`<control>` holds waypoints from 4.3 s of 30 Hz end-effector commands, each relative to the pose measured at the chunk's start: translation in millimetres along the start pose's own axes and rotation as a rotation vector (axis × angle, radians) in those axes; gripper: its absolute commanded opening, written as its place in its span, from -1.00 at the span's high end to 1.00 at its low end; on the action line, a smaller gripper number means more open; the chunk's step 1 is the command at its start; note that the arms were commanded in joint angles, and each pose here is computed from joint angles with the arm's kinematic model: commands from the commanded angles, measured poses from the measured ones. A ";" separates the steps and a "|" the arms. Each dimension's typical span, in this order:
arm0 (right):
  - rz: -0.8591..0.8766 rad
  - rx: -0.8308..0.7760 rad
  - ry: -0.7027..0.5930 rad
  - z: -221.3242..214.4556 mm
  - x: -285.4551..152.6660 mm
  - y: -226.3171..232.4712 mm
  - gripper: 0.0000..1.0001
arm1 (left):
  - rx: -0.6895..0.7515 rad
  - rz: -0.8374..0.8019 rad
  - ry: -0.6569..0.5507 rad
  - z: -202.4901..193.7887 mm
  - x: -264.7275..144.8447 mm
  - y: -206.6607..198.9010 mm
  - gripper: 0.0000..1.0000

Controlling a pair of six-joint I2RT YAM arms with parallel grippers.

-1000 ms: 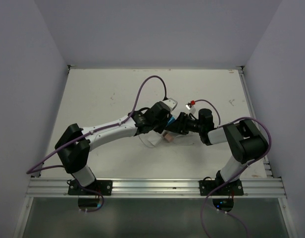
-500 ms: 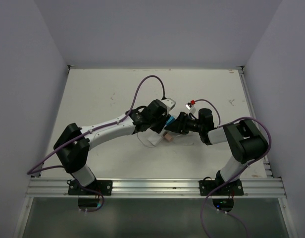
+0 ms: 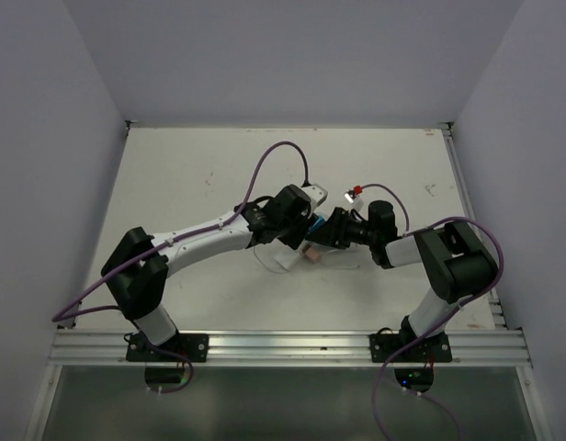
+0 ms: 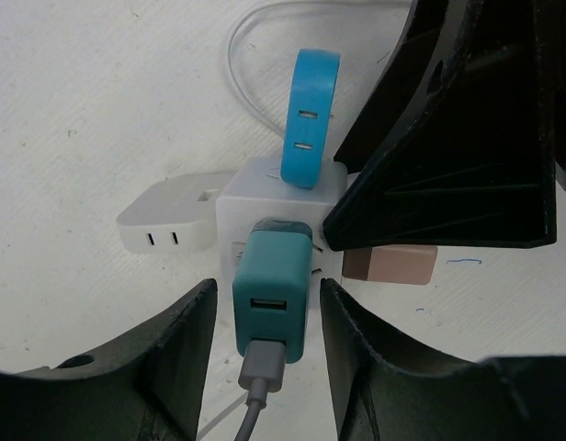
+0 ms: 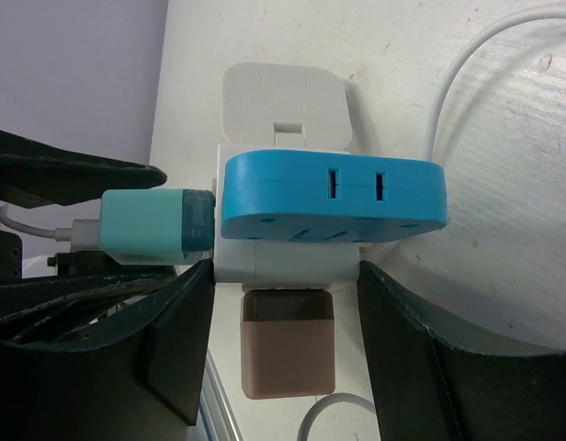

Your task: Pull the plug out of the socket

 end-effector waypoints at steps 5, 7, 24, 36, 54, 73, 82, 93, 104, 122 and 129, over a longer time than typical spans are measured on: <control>-0.049 -0.042 -0.030 7.0 1.5 -10.4 1.00 | 0.022 -0.014 -0.012 15.0 0.2 3.3 0.04; -0.049 -0.040 -0.027 6.2 1.2 -10.8 1.00 | 0.018 -0.017 -0.015 17.5 -0.2 4.5 0.17; -0.208 -0.024 -0.045 6.8 -1.1 -35.1 1.00 | -0.021 -0.025 -0.092 47.1 -26.6 18.3 1.00; -0.309 0.007 -0.048 6.9 -3.2 -51.8 1.00 | -0.111 0.028 -0.307 78.1 -67.9 53.3 1.00; -0.202 0.042 -0.067 14.4 -6.6 -35.7 1.00 | -0.358 0.181 -0.235 3.3 -63.7 88.8 1.00; -0.243 -0.207 -0.131 29.8 -66.3 62.6 -0.57 | -0.883 0.340 -0.397 -84.2 -37.4 164.7 0.64; -0.301 -0.320 -0.164 12.8 -108.7 90.4 -0.64 | -1.026 0.284 -0.433 -117.9 -18.8 177.1 0.39; -0.362 -0.356 -0.180 -5.0 -131.5 94.4 -0.64 | -1.061 0.286 -0.437 -127.9 -31.2 183.1 -0.48; -0.496 -0.481 -0.132 -12.3 -99.0 96.8 -0.64 | -0.952 0.412 -0.357 -116.8 -97.0 187.3 -0.99; -0.821 -0.749 -0.101 -9.7 -1.3 85.1 -0.34 | -0.806 0.339 -0.343 -118.5 -154.3 151.8 -0.99; -0.830 -0.760 -0.050 -15.8 23.0 67.6 -0.32 | -0.821 0.291 -0.327 -126.7 -143.4 142.5 -0.99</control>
Point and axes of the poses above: each gripper's point midway between its finger pads, its own x axis out along the fingers, its own y axis along the line the jaws close on, z = x × y, the point moved 4 cm from there along -x, back along the fingers, and after that the axes turned 11 degrees about x, right-handed, at the moved point
